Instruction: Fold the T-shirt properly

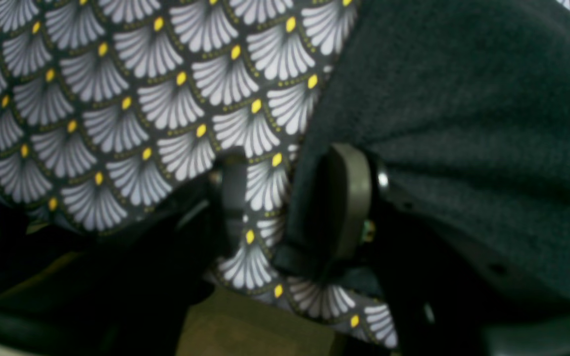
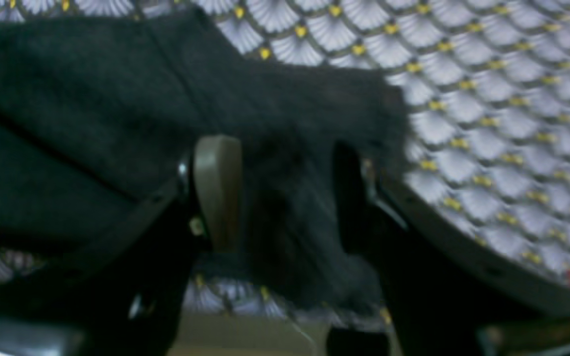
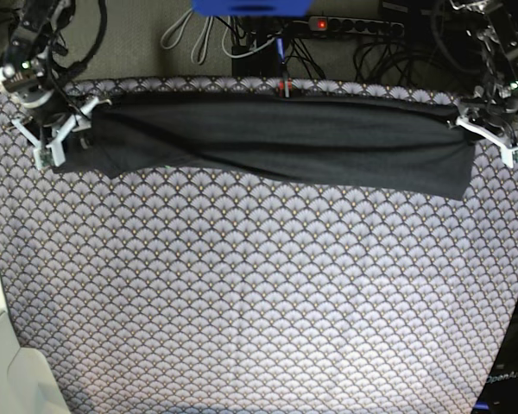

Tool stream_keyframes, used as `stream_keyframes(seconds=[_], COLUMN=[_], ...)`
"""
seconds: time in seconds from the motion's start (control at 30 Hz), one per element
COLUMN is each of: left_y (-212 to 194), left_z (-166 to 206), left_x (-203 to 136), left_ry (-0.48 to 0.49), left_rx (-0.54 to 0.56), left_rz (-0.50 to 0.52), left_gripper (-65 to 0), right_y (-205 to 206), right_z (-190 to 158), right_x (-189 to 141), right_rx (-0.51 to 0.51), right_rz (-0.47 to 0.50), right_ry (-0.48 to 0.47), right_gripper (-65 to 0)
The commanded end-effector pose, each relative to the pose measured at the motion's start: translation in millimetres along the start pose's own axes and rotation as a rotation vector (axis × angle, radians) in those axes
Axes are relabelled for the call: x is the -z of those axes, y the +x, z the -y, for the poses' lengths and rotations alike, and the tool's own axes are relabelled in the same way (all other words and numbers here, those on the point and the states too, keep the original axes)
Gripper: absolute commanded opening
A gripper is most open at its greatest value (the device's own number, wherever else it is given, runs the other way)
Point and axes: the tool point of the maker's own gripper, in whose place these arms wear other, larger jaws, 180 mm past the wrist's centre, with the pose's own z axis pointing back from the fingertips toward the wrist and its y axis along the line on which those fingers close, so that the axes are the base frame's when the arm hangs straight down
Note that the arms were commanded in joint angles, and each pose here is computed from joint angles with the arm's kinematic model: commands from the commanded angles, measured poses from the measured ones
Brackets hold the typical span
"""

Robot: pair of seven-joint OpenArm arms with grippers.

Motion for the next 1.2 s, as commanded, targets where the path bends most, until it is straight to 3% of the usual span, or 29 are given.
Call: stream_keyframes(seconds=[0.0, 0.13, 0.27, 0.6, 1.17], left_y=[14, 21, 29, 66, 53], left_z=[-4, -3, -2, 7, 17], left_x=[-3, -2, -4, -25, 20], left_ry=[0.004, 0.003, 0.002, 0.002, -0.070], left_rx=[0.011, 0.010, 0.015, 0.068, -0.082], left_rz=[0.038, 0.052, 0.069, 0.179, 0.072], left_gripper=[-38.5, -38.5, -38.5, -38.4, -38.4], right_y=[4, -16, -27, -29, -28], right_z=[5, 6, 5, 9, 7], right_x=[2, 16, 23, 23, 23], right_rx=[0.009, 0.047, 0.070, 0.064, 0.041], right_rz=[0.018, -0.035, -0.061, -0.070, -0.074], right_ry=[-0.005, 0.021, 0.034, 0.030, 0.042], right_gripper=[-40.4, -49.8, -53.7, -54.4, -54.4])
